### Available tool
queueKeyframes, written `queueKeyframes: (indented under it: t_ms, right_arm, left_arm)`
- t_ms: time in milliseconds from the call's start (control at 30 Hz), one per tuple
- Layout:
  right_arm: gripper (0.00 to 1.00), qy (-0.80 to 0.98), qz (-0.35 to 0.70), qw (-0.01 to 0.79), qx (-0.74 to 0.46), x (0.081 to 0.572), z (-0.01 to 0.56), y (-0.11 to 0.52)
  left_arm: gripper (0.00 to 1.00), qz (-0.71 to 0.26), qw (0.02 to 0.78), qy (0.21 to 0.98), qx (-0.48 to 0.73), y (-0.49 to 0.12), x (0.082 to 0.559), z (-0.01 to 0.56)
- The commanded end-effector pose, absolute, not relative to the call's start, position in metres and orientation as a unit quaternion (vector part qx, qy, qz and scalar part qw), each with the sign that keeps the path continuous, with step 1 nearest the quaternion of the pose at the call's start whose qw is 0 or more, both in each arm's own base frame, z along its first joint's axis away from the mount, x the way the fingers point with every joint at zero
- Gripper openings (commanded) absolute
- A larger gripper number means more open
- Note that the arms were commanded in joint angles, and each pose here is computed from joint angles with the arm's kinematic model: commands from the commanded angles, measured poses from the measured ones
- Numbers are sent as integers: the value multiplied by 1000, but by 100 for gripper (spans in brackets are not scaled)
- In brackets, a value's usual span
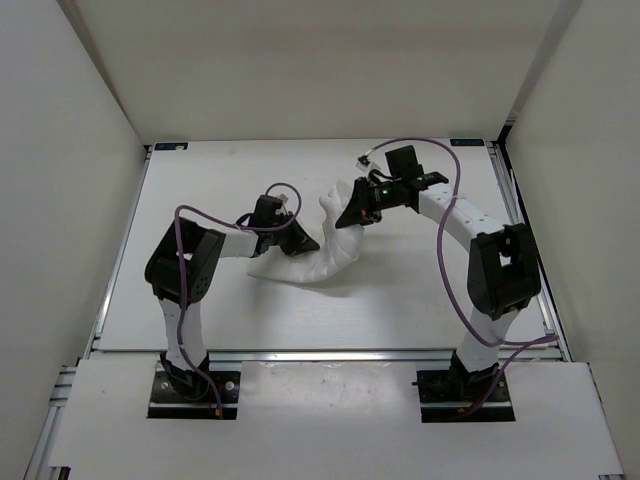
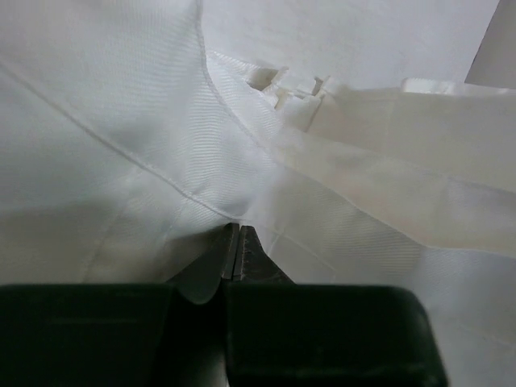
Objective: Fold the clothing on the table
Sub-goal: Fold the skirt
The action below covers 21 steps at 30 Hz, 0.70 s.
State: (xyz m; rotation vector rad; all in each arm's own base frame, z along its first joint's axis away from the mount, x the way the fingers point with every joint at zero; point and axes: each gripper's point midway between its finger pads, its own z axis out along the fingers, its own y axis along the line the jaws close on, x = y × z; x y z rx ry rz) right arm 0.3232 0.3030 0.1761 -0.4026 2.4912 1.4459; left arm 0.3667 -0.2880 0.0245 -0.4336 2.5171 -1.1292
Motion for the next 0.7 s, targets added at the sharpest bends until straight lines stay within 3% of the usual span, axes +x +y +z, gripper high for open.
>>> queueKeyframes:
  t_ms: [0,333,667]
  right_arm:
    - [0,840,506,136,-141,318,193,290]
    - [0,842,503,135,-139,319,192,287]
    - [0,841,504,133,-145,322,195,292]
  left_arm:
    - [4,-407,197,876,-166,-268,378,50]
    - [6,-429,251,842,-210,-205,410,99]
    - [5,-253,264,889,-276,-84,379,45]
